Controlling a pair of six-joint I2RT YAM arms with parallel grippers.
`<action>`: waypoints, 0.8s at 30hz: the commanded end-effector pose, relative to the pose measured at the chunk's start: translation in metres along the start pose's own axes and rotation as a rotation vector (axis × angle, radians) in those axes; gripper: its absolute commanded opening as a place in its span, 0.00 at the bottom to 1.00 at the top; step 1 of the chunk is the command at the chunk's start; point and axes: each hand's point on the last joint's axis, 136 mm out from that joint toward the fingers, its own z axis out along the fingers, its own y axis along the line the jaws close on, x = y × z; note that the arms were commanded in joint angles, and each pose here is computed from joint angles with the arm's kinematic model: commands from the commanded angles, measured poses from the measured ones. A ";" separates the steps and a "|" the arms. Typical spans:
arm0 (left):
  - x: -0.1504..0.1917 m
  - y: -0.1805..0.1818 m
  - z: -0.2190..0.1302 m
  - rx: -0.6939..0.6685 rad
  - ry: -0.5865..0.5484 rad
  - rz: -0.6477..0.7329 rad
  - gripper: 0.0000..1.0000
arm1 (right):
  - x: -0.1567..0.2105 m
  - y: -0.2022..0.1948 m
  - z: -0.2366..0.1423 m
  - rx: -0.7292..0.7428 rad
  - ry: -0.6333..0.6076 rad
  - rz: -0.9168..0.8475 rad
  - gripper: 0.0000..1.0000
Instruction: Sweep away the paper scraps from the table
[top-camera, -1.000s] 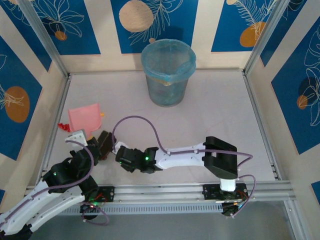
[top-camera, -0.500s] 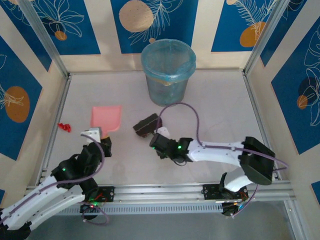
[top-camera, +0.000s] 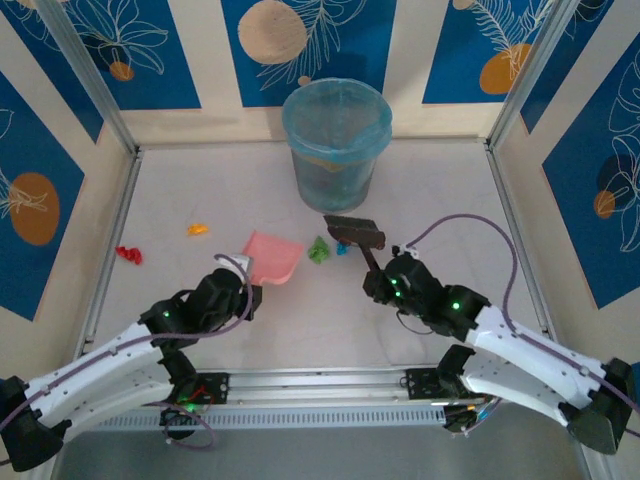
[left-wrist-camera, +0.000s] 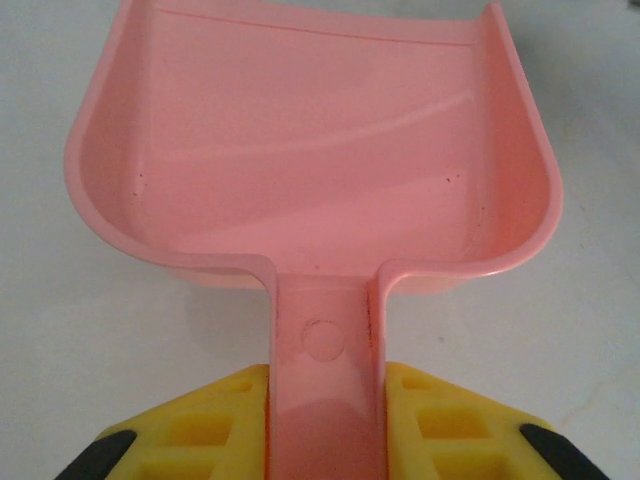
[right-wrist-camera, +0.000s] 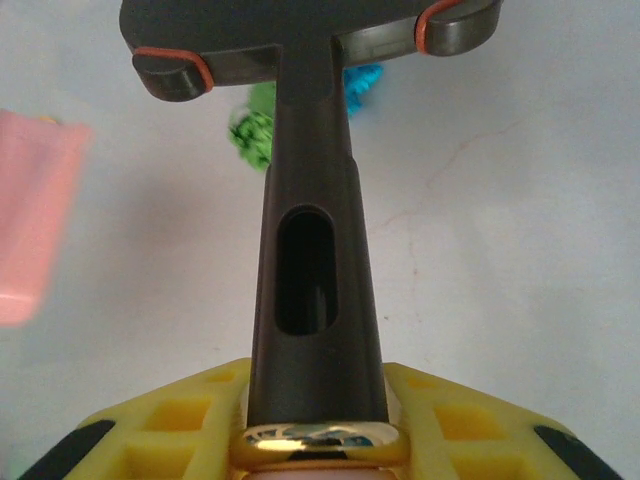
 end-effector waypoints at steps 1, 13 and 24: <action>0.005 -0.025 0.000 0.121 0.073 -0.010 0.00 | -0.010 0.016 -0.018 -0.083 -0.009 0.041 0.00; 0.078 -0.039 0.006 0.237 0.279 0.009 0.00 | -0.011 0.080 0.005 -0.157 0.149 -0.080 0.00; 0.090 -0.029 0.039 0.115 0.307 0.077 0.00 | -0.010 0.096 0.065 -0.078 0.245 -0.110 0.00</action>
